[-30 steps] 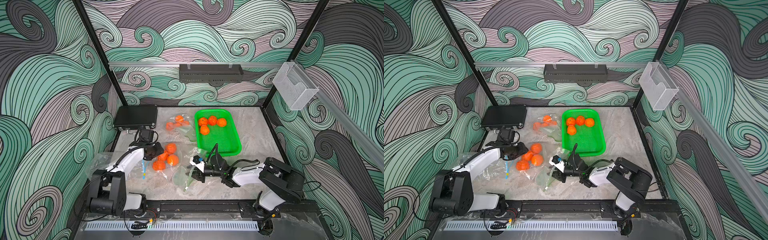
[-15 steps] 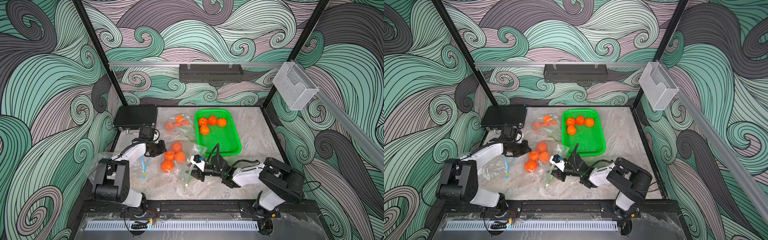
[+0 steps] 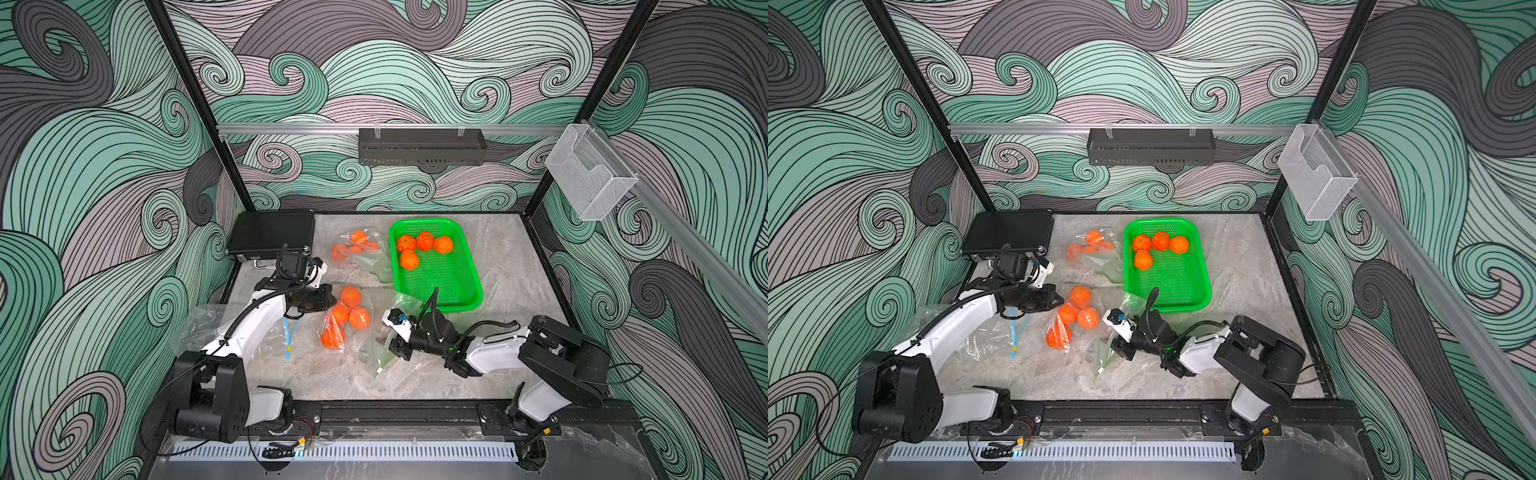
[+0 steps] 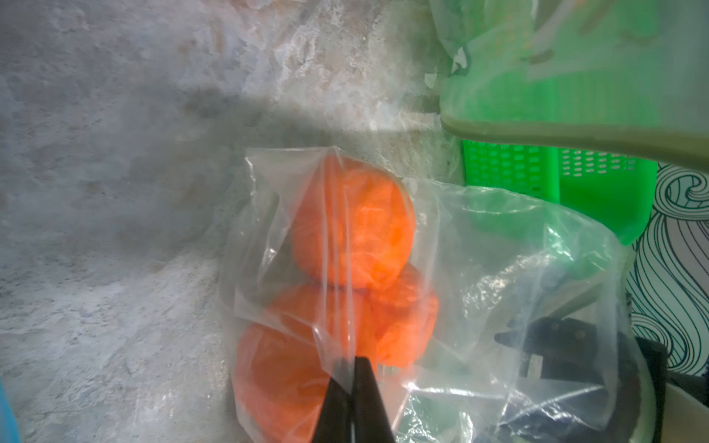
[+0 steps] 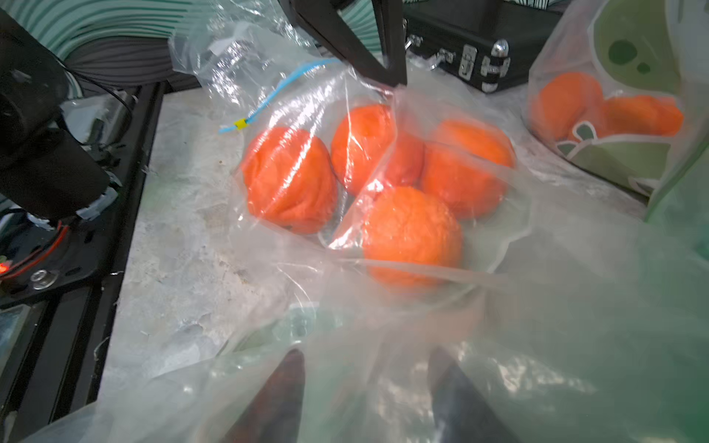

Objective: Open the zip-top bag and take out the orange
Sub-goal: Adjust the zipper food storage bag at the center of the board.

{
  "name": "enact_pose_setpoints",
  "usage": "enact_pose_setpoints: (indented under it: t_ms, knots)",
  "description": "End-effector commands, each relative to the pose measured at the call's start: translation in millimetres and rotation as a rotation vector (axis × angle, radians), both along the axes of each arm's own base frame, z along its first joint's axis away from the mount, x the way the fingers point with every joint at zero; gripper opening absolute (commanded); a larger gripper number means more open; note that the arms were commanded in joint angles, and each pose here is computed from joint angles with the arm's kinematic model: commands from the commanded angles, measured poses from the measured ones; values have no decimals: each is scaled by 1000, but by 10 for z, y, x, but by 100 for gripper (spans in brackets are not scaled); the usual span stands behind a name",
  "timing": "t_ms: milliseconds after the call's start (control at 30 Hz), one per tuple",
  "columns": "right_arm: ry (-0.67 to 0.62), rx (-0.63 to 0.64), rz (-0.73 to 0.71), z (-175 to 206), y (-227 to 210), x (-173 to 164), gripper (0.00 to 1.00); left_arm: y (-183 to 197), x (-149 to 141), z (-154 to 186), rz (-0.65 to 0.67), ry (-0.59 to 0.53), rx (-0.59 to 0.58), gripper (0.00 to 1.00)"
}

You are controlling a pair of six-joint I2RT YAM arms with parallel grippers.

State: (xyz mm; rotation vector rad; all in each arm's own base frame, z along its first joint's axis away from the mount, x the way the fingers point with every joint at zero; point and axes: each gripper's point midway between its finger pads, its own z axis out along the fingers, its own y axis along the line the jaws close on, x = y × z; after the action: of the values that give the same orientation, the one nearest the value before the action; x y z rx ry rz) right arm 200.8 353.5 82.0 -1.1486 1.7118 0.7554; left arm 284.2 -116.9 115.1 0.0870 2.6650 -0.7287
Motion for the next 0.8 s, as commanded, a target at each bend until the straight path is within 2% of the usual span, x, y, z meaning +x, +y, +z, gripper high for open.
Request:
enact_pose_setpoints:
  t_ms: [0, 100, 300, 567, 767]
  knots:
    - [13, -73, -40, 1, 16, 99, 56, -100, -37, 194, -60, -34, -38, 0]
    - [57, -94, -24, -108, 40, 61, 55, -139, -57, 305, -61, -28, -57, 0]
    - [101, -134, -8, -332, -50, -84, 53, 19, -42, 441, -40, -61, 48, 0]
    - [133, -211, 8, -575, -204, -333, 54, 64, 5, 567, -42, -120, 79, 0]
    - [119, -265, -53, -720, -333, -282, 53, 93, 1, 584, -50, -126, 103, 0]
